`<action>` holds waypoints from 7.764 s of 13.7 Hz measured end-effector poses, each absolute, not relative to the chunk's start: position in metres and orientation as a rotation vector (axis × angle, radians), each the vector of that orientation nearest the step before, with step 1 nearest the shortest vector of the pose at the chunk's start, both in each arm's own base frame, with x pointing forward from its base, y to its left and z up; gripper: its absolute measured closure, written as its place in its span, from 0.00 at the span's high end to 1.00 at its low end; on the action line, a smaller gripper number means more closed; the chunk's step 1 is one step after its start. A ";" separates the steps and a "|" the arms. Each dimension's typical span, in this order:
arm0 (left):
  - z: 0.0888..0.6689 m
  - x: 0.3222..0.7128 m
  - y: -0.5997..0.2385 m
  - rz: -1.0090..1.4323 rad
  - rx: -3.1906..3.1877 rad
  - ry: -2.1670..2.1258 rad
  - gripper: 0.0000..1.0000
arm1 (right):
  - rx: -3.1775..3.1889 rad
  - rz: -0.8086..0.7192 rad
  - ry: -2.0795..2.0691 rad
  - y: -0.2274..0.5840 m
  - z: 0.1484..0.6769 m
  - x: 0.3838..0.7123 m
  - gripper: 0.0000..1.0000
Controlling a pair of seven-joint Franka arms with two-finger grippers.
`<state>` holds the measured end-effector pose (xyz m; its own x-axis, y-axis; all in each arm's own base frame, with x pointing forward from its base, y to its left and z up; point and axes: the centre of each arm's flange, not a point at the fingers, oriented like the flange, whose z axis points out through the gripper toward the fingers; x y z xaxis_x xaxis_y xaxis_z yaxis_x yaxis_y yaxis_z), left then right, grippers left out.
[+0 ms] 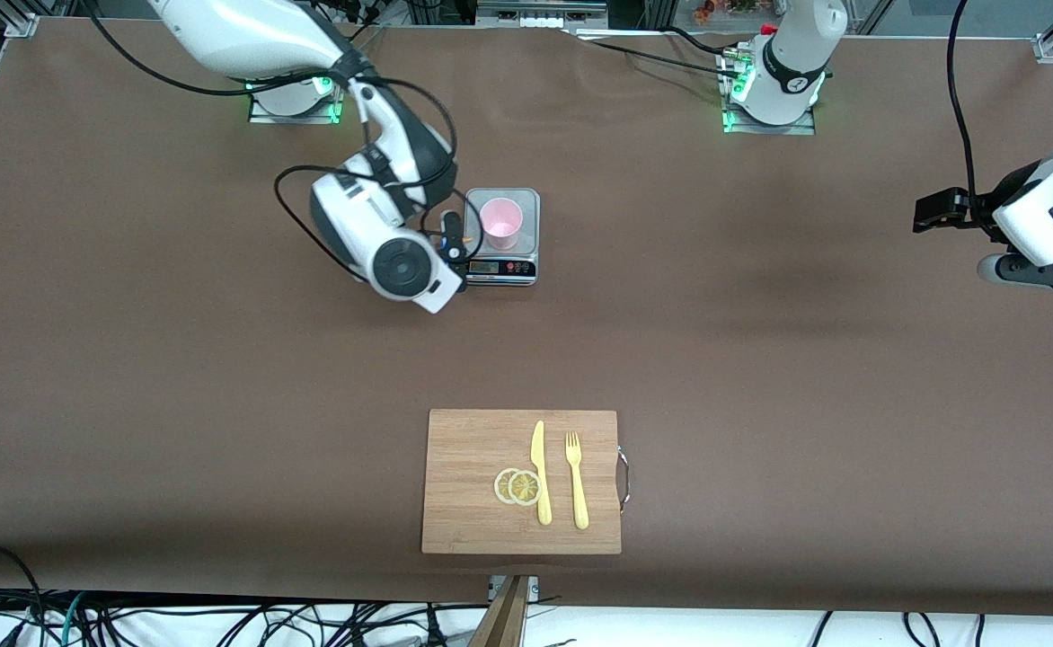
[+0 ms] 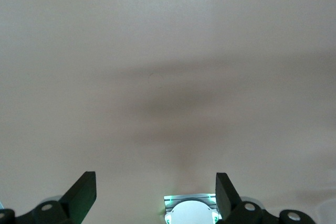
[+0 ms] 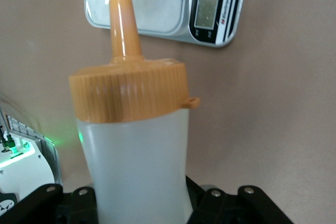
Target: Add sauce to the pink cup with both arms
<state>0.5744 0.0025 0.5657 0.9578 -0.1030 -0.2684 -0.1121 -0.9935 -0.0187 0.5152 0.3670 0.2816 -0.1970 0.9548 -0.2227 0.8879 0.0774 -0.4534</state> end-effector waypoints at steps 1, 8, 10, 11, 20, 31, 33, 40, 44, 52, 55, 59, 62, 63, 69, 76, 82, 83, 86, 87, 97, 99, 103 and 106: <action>0.566 0.574 0.003 0.419 -3.075 0.169 1.00 | -1.910 0.787 -2.223 0.376 0.281 0.507 0.30; 0.566 0.574 0.003 0.419 -3.075 0.169 1.00 | -1.964 0.914 -2.333 0.400 0.282 0.482 0.30; 0.566 0.574 0.003 0.419 -3.075 0.169 1.00 | -1.976 0.931 -2.346 0.405 0.282 0.477 0.30; 0.566 0.574 0.003 0.419 -3.075 0.169 1.00 | -1.990 0.936 -2.361 0.409 0.283 0.473 0.30; 0.566 0.574 0.003 0.419 -3.075 0.169 1.00 | -2.049 0.936 -2.402 0.427 0.291 0.459 0.30; 0.566 0.574 0.002 0.419 -3.075 0.169 1.00 | -1.733 0.356 -1.995 0.271 0.293 0.587 0.30; 0.566 0.574 0.002 0.419 -3.075 0.170 1.00 | -1.683 0.189 -1.900 0.216 0.295 0.611 0.30; 0.566 0.574 0.002 0.419 -3.075 0.170 1.00 | -1.468 -0.351 -1.547 0.040 0.223 0.627 0.30; 0.566 0.574 0.002 0.419 -3.075 0.170 1.00 | -1.375 -0.583 -1.339 -0.017 0.160 0.606 0.30; 0.566 0.574 0.002 0.419 -3.075 0.170 1.00 | -1.274 -0.703 -1.303 -0.067 0.110 0.575 0.30; 0.566 0.574 0.002 0.419 -3.075 0.170 1.00 | -1.260 -0.701 -1.291 -0.065 0.100 0.570 0.30; 0.566 0.574 0.002 0.419 -3.075 0.170 1.00 | -1.261 -0.683 -1.306 -0.072 0.102 0.570 0.66; 0.566 0.574 0.002 0.419 -3.075 0.170 1.00 | -1.272 -0.638 -1.346 -0.084 0.104 0.570 0.99; 0.566 0.574 0.002 0.419 -3.075 0.170 1.00 | -1.282 -0.620 -1.361 -0.091 0.105 0.569 1.00; 0.566 0.574 0.002 0.419 -3.075 0.170 1.00 | -1.436 -0.430 -1.547 -0.138 0.157 0.584 1.00; 0.566 0.574 0.002 0.419 -3.075 0.170 1.00 | -1.862 -0.085 -1.669 -0.102 0.311 0.622 1.00; 0.566 0.574 0.002 0.419 -3.075 0.170 1.00 | -2.346 0.216 -1.486 -0.022 0.396 0.616 1.00; 0.566 0.574 0.002 0.419 -3.075 0.170 1.00 | -2.428 0.245 -1.418 -0.011 0.407 0.614 1.00; 0.566 0.574 0.002 0.419 -3.075 0.170 1.00 | -2.674 0.324 -1.181 0.018 0.432 0.609 1.00; 0.566 0.574 0.002 0.419 -3.075 0.170 1.00 | -2.748 0.337 -1.072 0.025 0.438 0.607 1.00; 0.566 0.574 0.002 0.419 -3.075 0.172 1.00 | -3.157 0.226 -0.213 0.016 0.512 0.591 1.00; 0.566 0.574 0.002 0.419 -3.075 0.172 1.00 | -3.176 0.158 -0.041 0.009 0.537 0.583 1.00; 0.566 0.574 0.002 0.419 -3.075 0.172 1.00 | -3.171 0.076 0.168 -0.022 0.579 0.563 1.00; 0.566 0.574 0.001 0.419 -3.075 0.172 1.00 | -3.149 0.042 0.248 -0.046 0.591 0.558 1.00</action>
<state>0.5744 0.0014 0.5657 0.9576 -0.1052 -0.2684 -0.1143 -0.9933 -0.0185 0.5576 -0.0464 0.5906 0.9873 -0.1567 -0.0251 -0.1562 -0.9875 0.0199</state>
